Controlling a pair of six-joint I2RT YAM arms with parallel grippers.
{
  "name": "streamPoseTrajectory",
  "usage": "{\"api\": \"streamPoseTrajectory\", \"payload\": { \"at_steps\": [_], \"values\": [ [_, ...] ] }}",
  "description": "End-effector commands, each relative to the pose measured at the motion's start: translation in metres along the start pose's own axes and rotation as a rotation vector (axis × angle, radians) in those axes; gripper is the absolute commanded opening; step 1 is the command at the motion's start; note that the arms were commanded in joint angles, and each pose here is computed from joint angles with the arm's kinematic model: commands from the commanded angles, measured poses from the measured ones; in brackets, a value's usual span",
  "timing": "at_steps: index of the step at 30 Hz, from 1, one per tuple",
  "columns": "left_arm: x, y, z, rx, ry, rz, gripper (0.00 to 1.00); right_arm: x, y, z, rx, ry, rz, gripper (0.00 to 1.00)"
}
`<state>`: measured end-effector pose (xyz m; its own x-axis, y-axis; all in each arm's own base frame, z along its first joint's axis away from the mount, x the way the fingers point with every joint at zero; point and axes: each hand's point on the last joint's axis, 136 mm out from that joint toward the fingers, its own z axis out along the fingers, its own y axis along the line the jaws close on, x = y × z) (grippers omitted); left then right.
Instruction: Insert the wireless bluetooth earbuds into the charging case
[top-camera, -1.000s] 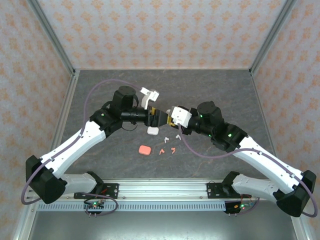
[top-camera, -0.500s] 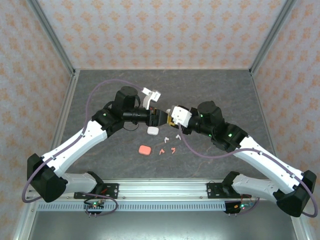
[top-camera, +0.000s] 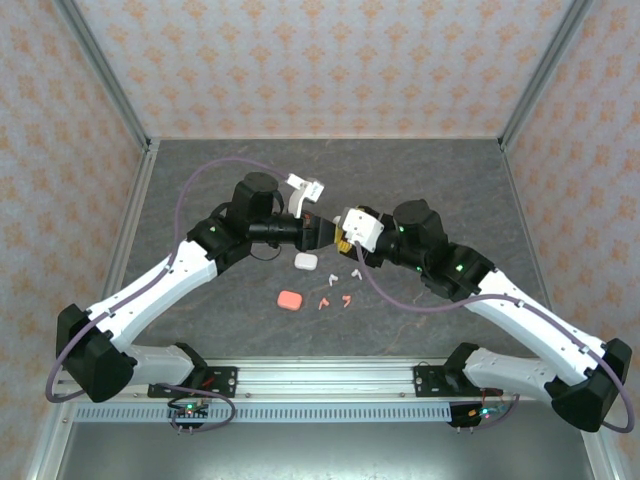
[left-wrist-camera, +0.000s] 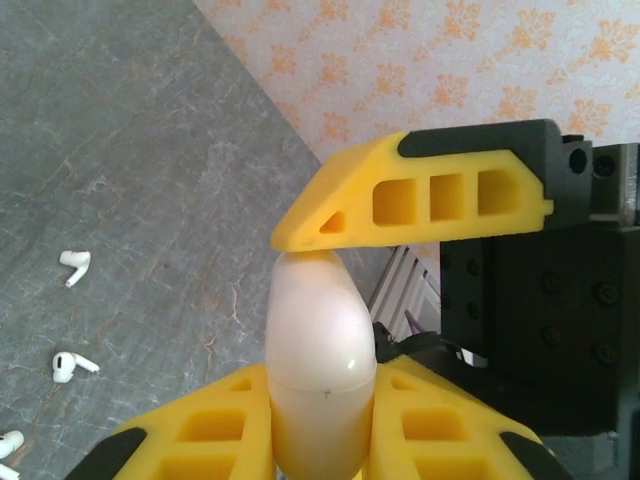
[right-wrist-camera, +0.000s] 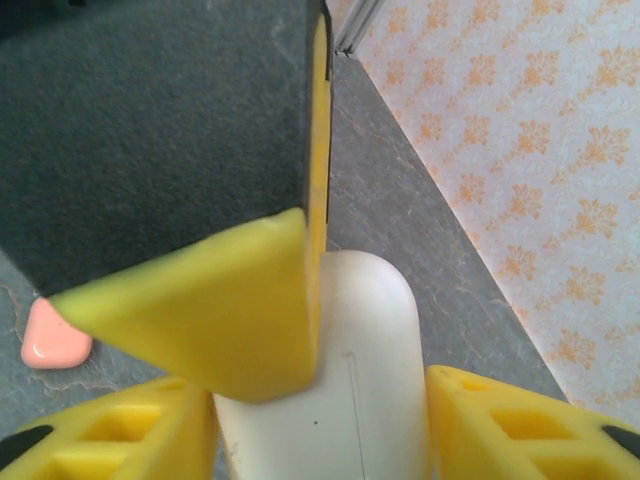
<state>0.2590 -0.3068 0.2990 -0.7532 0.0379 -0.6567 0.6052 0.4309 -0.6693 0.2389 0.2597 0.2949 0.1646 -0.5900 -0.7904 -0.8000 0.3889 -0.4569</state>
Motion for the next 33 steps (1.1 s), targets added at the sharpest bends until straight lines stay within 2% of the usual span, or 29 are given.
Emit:
{"api": "streamPoseTrajectory", "payload": {
  "at_steps": [1,5,9,14,18,33],
  "values": [
    [-0.011,-0.011,-0.009,0.002,-0.071,0.083,0.15,-0.013,-0.006,-0.014,0.012,-0.013,0.054,0.69],
    [-0.010,-0.013,-0.022,-0.019,-0.119,0.190,0.15,-0.007,0.001,-0.027,-0.014,-0.023,0.124,0.89],
    [-0.005,-0.016,-0.037,-0.037,-0.169,0.354,0.15,-0.012,0.006,-0.047,-0.094,-0.119,0.279,0.95],
    [0.009,-0.019,-0.049,-0.034,-0.215,0.563,0.11,-0.032,0.013,-0.059,-0.189,-0.268,0.409,0.92],
    [0.019,-0.022,-0.054,-0.025,-0.218,0.670,0.03,-0.037,0.007,-0.053,-0.182,-0.303,0.444,0.87],
    [0.025,-0.024,-0.050,-0.004,-0.187,0.687,0.01,-0.035,-0.014,-0.018,-0.135,-0.246,0.459,0.80]
  ]
}}
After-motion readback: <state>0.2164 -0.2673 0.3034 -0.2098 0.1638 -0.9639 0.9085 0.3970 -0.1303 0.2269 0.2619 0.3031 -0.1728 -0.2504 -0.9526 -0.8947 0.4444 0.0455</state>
